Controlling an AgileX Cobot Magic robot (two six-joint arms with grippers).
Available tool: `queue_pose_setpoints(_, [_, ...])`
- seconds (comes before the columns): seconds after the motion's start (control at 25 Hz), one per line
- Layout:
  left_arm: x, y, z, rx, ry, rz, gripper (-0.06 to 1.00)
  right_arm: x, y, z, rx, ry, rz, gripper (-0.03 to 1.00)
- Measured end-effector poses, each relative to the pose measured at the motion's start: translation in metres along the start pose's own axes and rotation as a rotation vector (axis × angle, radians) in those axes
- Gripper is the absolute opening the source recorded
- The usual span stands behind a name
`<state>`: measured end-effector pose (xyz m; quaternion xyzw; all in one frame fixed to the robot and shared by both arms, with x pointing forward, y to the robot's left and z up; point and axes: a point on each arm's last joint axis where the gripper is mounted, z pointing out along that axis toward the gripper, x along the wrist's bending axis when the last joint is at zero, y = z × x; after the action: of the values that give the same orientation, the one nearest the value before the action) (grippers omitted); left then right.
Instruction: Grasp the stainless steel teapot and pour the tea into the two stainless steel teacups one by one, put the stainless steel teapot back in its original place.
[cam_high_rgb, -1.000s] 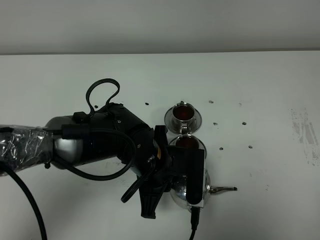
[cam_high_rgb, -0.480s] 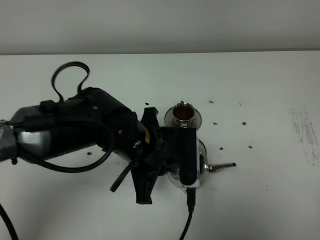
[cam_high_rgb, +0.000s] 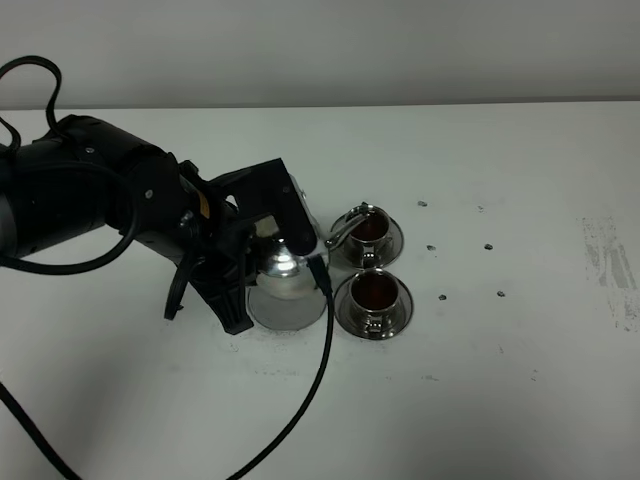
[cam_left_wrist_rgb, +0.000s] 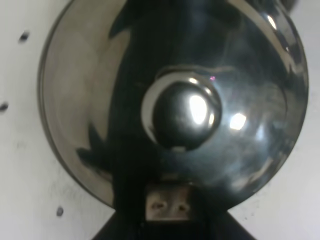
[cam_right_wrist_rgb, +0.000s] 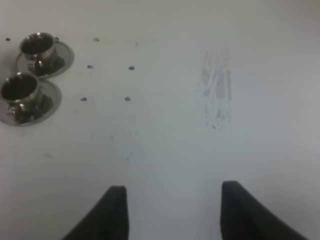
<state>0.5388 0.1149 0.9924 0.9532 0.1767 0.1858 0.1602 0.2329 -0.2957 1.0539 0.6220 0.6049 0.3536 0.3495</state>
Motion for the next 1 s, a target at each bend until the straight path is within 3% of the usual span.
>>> queue_pose_setpoints(0.2, [0.002,-0.007,0.016,0.034,-0.026,-0.083,0.2,0.0,0.0,0.0,0.0,0.0,0.0,0.44])
queue_pose_setpoints(0.52, [0.001,-0.01,0.04,0.06,-0.038,-0.311,0.2,0.0,0.0,0.0,0.0,0.0,0.0,0.44])
queue_pose_setpoints(1.0, [-0.001,-0.013,0.053,0.082,-0.048,-0.339,0.2,0.0,0.0,0.0,0.0,0.0,0.0,0.44])
